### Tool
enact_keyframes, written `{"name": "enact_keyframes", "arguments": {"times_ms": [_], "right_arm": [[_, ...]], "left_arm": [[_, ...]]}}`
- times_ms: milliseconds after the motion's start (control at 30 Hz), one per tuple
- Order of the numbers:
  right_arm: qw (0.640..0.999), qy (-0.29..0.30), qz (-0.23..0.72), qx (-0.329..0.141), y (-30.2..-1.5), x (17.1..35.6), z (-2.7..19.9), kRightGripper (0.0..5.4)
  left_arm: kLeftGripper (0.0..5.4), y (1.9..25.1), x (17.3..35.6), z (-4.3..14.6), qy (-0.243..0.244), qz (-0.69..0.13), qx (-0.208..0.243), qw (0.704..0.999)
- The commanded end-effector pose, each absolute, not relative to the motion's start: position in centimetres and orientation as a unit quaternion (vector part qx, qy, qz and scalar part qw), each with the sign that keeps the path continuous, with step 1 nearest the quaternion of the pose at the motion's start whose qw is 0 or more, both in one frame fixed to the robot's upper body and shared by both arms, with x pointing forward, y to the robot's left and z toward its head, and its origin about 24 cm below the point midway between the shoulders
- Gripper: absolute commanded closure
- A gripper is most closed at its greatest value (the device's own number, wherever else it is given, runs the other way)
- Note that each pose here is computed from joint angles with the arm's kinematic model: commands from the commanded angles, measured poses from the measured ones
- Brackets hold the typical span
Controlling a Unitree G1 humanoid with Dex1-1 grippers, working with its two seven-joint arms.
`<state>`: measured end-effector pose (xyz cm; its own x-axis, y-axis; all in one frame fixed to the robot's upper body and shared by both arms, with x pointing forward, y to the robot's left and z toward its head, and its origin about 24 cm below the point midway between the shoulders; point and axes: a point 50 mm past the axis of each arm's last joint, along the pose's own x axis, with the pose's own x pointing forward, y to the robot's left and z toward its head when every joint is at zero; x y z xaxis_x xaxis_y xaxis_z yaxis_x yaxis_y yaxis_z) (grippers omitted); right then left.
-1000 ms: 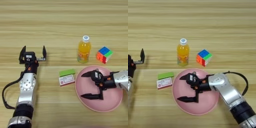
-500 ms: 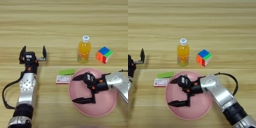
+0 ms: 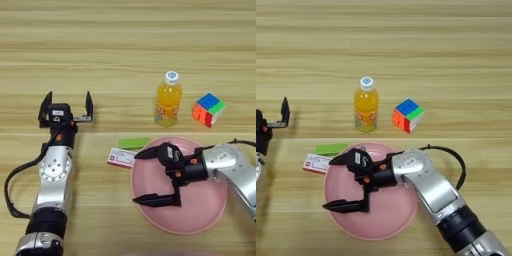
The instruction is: Move the objects on the table
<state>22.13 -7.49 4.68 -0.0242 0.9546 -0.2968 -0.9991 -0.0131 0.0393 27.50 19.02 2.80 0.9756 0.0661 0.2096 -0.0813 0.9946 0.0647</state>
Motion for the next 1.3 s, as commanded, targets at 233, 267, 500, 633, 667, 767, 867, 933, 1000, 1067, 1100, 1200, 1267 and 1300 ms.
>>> {"name": "enact_keyframes", "arguments": {"times_ms": [233,267,500,633,667,767,867,933,1000,1067,1100,1200,1267,1300], "right_arm": [[0.718,0.057,0.691,-0.071,-8.3,22.9,8.4,0.00],[0.720,0.050,0.689,-0.069,-8.5,23.0,8.8,0.00],[0.746,-0.001,0.664,-0.051,-10.6,23.6,11.9,0.00],[0.783,-0.046,0.620,-0.032,-12.3,24.7,14.0,0.00],[0.795,-0.063,0.602,-0.023,-12.6,25.1,14.5,0.00],[0.822,-0.097,0.561,0.000,-13.1,25.9,15.6,0.00],[0.839,-0.123,0.531,0.013,-13.7,26.4,16.4,0.00],[0.849,-0.135,0.511,0.015,-14.6,26.7,17.0,0.00],[0.856,-0.136,0.499,0.006,-15.7,26.7,17.1,0.00],[0.863,-0.131,0.487,-0.007,-16.9,26.8,17.1,0.00],[0.870,-0.127,0.476,-0.016,-17.9,26.9,17.0,0.00],[0.888,-0.103,0.444,-0.053,-20.5,27.2,16.6,0.00],[0.900,-0.073,0.423,-0.075,-21.7,27.6,15.6,0.00],[0.904,-0.059,0.416,-0.078,-22.1,27.8,15.0,0.00]], "left_arm": [[0.11,18.9,27.6,3.0,-0.111,0.036,0.030,0.993],[0.11,18.9,27.6,3.0,-0.111,0.036,0.030,0.993],[0.11,18.8,27.6,3.0,-0.111,0.035,0.029,0.993],[0.11,18.8,27.7,3.0,-0.112,0.033,0.030,0.993],[0.11,18.7,27.7,3.0,-0.112,0.031,0.029,0.993],[0.11,18.7,27.7,3.0,-0.113,0.027,0.028,0.993],[0.11,18.7,27.7,3.0,-0.113,0.027,0.026,0.993],[0.11,18.7,27.7,3.0,-0.113,0.026,0.025,0.993],[0.11,18.6,27.7,3.0,-0.114,0.025,0.024,0.993],[0.11,18.6,27.8,3.0,-0.115,0.024,0.023,0.993],[0.11,18.6,27.8,3.1,-0.115,0.023,0.023,0.993],[0.11,18.6,27.8,3.1,-0.116,0.022,0.022,0.993],[0.11,18.7,27.9,3.1,-0.116,0.021,0.022,0.993],[0.11,18.7,27.9,3.0,-0.116,0.021,0.022,0.993]]}}
